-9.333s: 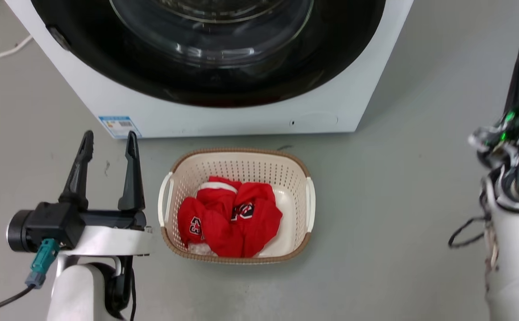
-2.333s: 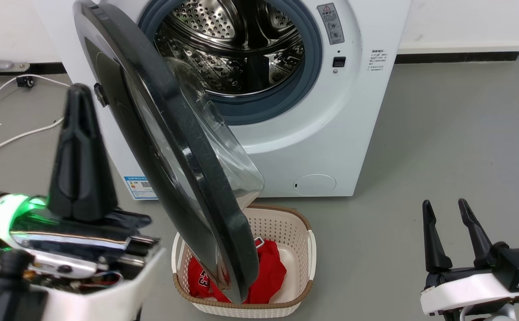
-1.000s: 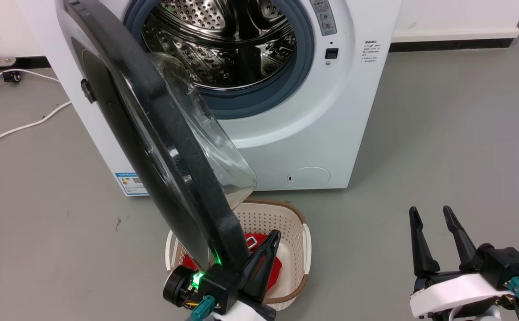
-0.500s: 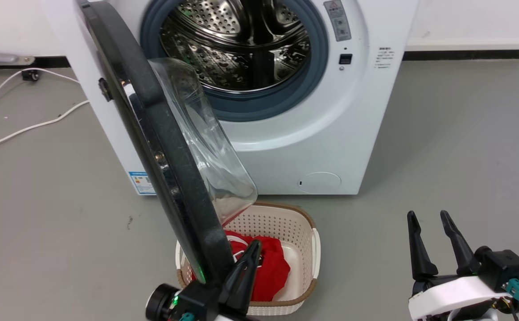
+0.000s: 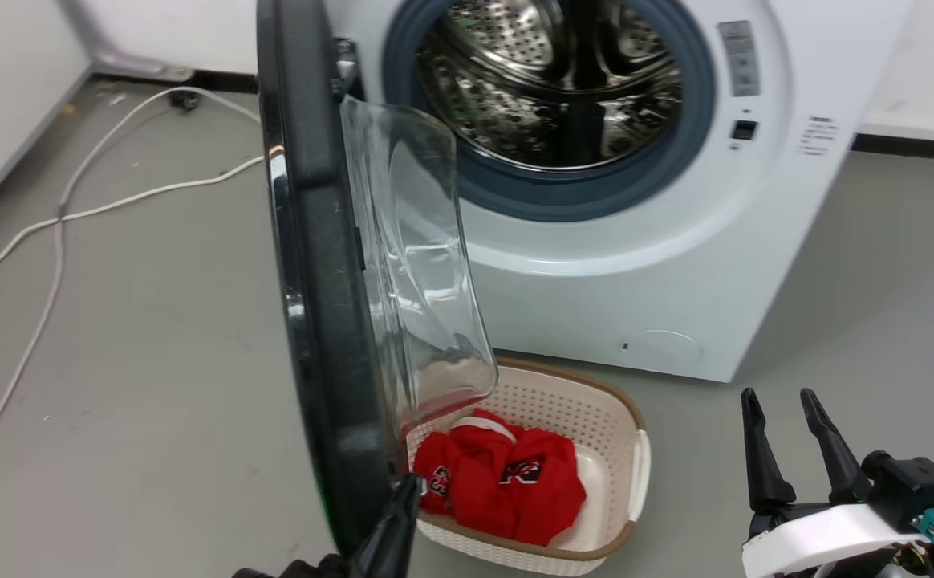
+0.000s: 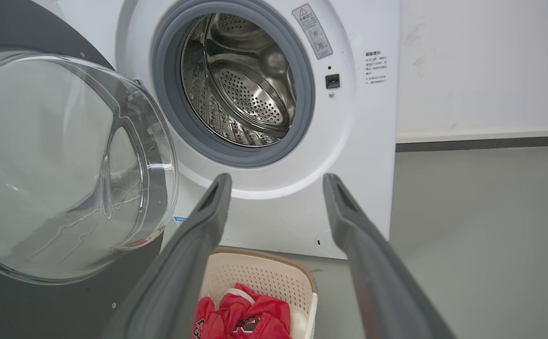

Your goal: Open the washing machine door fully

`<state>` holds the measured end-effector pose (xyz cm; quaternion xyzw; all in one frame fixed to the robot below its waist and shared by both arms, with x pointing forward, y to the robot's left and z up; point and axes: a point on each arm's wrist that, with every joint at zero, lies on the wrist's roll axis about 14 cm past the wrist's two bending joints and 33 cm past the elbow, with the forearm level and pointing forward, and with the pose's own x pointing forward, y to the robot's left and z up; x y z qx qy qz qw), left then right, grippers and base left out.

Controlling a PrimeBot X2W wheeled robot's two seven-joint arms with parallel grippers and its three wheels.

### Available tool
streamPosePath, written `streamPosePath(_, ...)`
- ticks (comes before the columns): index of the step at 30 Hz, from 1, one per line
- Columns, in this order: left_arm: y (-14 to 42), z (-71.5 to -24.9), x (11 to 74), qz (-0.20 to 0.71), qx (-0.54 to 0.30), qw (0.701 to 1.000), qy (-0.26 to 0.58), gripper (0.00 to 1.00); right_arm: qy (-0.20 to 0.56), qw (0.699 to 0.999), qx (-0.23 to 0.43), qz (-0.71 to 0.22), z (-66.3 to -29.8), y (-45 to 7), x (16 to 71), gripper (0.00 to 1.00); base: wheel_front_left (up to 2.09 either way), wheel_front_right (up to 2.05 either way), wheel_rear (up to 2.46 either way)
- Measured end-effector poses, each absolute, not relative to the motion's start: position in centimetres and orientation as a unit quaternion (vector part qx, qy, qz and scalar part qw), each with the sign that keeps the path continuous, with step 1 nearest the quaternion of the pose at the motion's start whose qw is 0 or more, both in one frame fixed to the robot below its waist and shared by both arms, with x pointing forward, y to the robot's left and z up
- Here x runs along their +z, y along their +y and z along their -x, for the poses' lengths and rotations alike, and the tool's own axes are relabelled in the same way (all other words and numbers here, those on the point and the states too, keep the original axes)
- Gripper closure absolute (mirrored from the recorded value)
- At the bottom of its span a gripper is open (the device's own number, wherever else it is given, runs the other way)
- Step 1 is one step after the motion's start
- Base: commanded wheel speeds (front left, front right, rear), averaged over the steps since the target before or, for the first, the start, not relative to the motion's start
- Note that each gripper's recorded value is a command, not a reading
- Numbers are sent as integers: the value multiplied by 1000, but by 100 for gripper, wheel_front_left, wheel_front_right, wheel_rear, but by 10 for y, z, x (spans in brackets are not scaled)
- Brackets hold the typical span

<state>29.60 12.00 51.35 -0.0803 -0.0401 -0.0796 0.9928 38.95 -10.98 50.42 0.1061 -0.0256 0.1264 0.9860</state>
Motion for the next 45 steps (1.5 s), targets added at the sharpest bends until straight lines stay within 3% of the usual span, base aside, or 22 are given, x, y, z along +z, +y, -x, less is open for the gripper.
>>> streamPosePath(19, 249, -261, 498, 34, 134, 990, -16, 100, -7, 971, 211, -113, -413, -45, 497, 0, 0, 0, 0)
streamPosePath(32, 363, -277, 503, -25, 252, 968, -8, 100, -2, 977, 182, -112, -423, -65, 490, 0, 0, 0, 0)
streamPosePath(45, 441, -302, 505, -51, 296, 954, 17, 100, 5, 981, 161, -108, -435, -79, 481, 0, 0, 0, 0)
